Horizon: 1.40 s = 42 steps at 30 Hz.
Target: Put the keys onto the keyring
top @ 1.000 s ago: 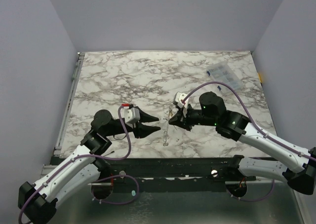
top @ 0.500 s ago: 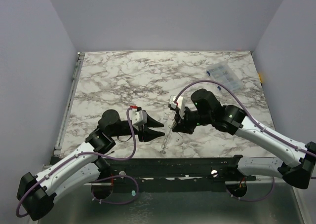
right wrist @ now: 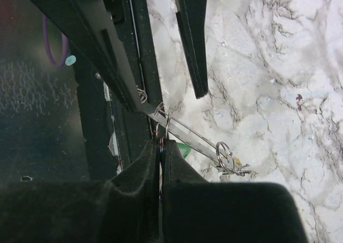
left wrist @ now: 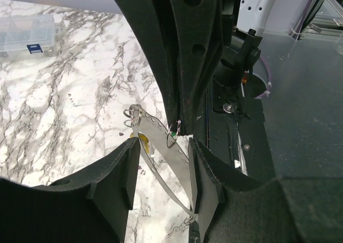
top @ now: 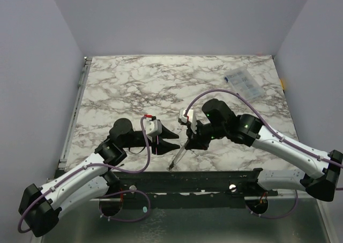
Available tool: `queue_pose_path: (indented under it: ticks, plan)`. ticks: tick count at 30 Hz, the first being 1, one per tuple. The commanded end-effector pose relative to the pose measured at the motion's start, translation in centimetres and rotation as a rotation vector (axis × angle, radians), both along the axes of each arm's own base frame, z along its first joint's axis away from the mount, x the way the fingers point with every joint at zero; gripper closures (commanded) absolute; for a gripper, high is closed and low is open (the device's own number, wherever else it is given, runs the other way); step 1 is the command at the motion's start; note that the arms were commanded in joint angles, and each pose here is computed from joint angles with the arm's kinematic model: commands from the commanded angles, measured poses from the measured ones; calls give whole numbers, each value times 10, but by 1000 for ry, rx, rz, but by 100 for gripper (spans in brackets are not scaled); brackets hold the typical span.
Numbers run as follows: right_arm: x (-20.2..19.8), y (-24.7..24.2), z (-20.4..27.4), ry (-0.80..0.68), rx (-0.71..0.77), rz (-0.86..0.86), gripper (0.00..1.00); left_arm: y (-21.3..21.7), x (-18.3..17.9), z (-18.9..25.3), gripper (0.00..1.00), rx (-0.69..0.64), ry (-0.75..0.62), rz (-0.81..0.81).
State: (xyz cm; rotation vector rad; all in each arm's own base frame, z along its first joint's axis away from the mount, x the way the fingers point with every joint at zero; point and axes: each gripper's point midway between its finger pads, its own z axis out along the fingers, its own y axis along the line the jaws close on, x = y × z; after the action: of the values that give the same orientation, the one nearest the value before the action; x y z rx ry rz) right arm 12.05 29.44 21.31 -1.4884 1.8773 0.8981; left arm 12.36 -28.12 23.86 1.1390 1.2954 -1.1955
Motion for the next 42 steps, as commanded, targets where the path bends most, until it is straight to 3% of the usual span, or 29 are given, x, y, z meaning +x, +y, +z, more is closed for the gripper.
queue_pose_path:
  ticks: [1,18,22,24,31,38,42]
  plan:
    - [-8,12,21,-18,65,60,99,-3,-3,1,54,-6,-5,-18]
    - [-10,25,28,-50,87,78,99,-10,-17,-5,71,10,18,-87]
    - [-11,27,28,-52,87,83,99,-10,-19,-5,86,9,17,-93]
    - [-12,27,27,-52,86,87,99,-10,-20,-4,100,7,13,-98]
    - [-3,25,25,-87,79,42,99,-6,-21,7,100,-23,-28,-88]
    - [1,20,32,-140,148,-1,59,3,-18,28,100,-79,-104,-23]
    - [-1,18,38,-155,191,-8,53,5,-18,32,100,-90,-119,-17]
